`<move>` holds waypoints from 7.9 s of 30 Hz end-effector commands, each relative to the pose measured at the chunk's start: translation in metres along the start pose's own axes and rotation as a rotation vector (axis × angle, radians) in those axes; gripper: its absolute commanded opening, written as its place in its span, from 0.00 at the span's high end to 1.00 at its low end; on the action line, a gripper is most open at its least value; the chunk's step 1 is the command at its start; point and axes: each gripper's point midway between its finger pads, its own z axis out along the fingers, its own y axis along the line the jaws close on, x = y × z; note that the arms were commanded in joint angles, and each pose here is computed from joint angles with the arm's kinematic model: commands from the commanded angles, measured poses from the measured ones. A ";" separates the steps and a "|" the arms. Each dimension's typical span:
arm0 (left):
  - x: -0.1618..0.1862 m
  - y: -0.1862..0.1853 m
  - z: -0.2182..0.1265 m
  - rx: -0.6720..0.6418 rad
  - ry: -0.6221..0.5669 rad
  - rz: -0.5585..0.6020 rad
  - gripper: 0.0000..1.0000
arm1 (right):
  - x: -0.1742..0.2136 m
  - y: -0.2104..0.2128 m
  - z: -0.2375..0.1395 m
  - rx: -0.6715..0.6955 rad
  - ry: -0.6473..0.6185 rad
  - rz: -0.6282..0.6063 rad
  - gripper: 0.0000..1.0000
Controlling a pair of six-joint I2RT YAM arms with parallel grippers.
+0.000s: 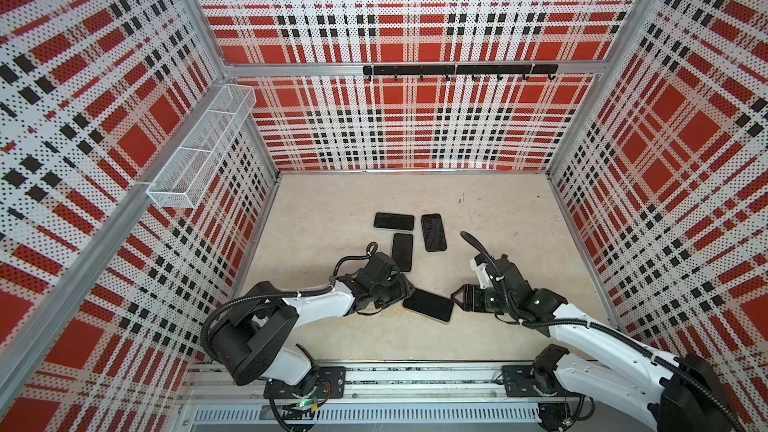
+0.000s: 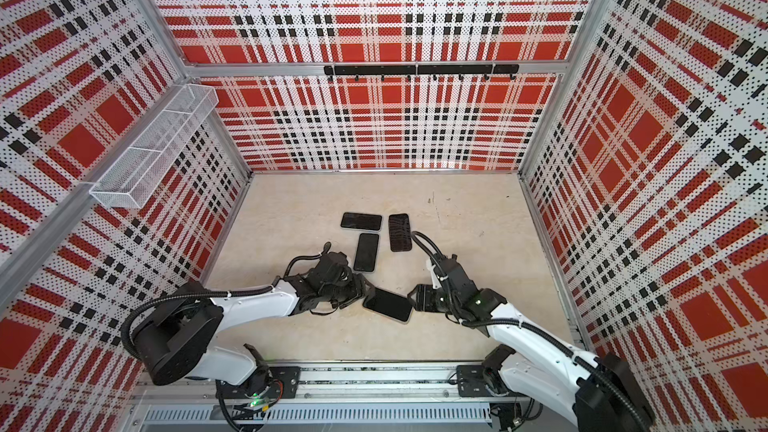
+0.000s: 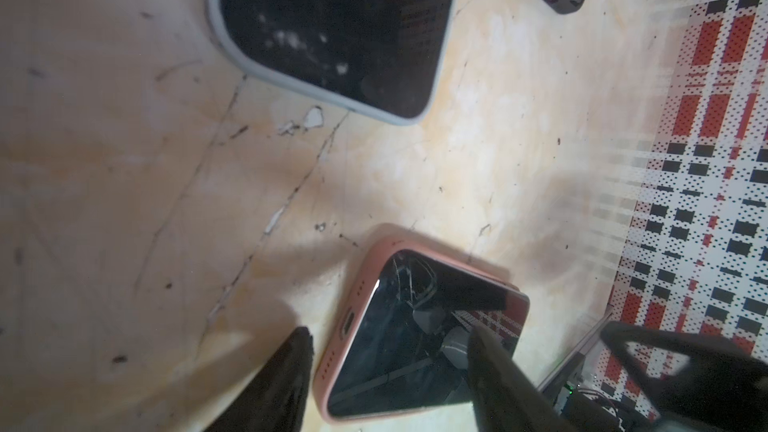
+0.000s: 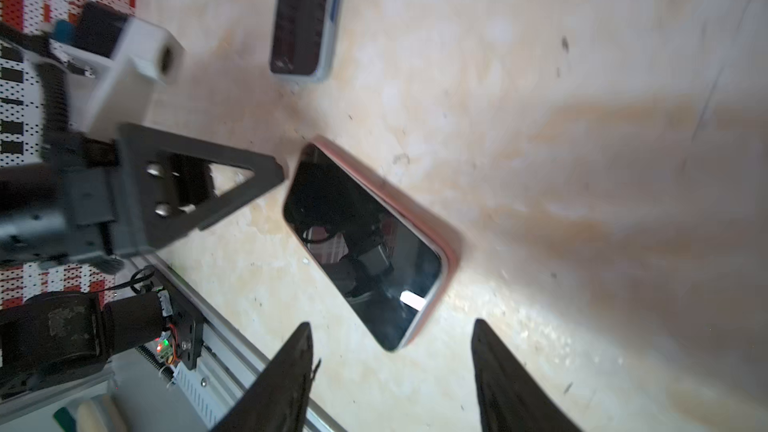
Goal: Put the phone into the phone case
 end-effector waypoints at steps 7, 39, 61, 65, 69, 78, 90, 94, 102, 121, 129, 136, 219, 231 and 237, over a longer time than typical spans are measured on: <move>0.007 -0.003 0.006 -0.005 0.030 0.018 0.38 | 0.011 0.015 0.017 -0.204 0.006 0.202 0.40; 0.034 -0.002 0.015 0.008 0.046 -0.004 0.38 | -0.030 0.084 0.025 -0.436 -0.078 0.023 0.46; 0.031 0.001 0.017 0.000 0.040 -0.013 0.38 | -0.041 0.055 0.009 -0.307 -0.185 -0.006 0.80; 0.030 0.002 0.017 -0.001 0.038 -0.014 0.38 | -0.039 0.053 0.011 -0.289 -0.172 -0.023 0.90; 0.027 0.003 0.015 0.000 0.029 -0.015 0.38 | -0.037 0.050 0.011 -0.264 -0.159 -0.037 0.97; -0.012 -0.024 -0.030 0.161 -0.101 0.024 0.22 | -0.064 0.080 -0.037 -0.358 -0.259 -0.117 1.00; -0.042 -0.081 -0.123 0.504 -0.215 0.194 0.06 | -0.087 0.145 -0.109 -0.722 -0.223 -0.200 1.00; -0.043 -0.099 -0.131 0.598 -0.224 0.222 0.10 | -0.083 0.154 -0.114 -0.782 -0.188 -0.201 1.00; -0.031 -0.140 -0.138 0.752 -0.191 0.293 0.31 | -0.081 0.148 -0.106 -0.796 -0.183 -0.153 1.00; -0.012 -0.170 -0.143 0.831 -0.176 0.359 0.73 | -0.087 0.139 -0.090 -0.794 -0.223 -0.139 0.87; -0.009 -0.168 -0.139 0.823 -0.163 0.339 0.88 | -0.102 0.147 -0.098 -0.821 -0.277 -0.169 0.67; -0.008 -0.162 -0.136 0.812 -0.165 0.323 0.97 | -0.125 0.141 -0.109 -0.835 -0.386 -0.147 0.61; -0.133 0.035 -0.163 0.265 -0.926 -0.292 0.95 | -0.106 0.106 -0.109 -0.631 -0.554 -0.001 0.33; -0.141 0.065 -0.123 0.190 -0.896 -0.448 0.96 | -0.109 0.104 -0.102 -0.631 -0.550 0.006 0.33; -0.146 0.071 -0.104 0.163 -0.857 -0.499 0.91 | -0.109 0.101 -0.102 -0.626 -0.555 0.012 0.33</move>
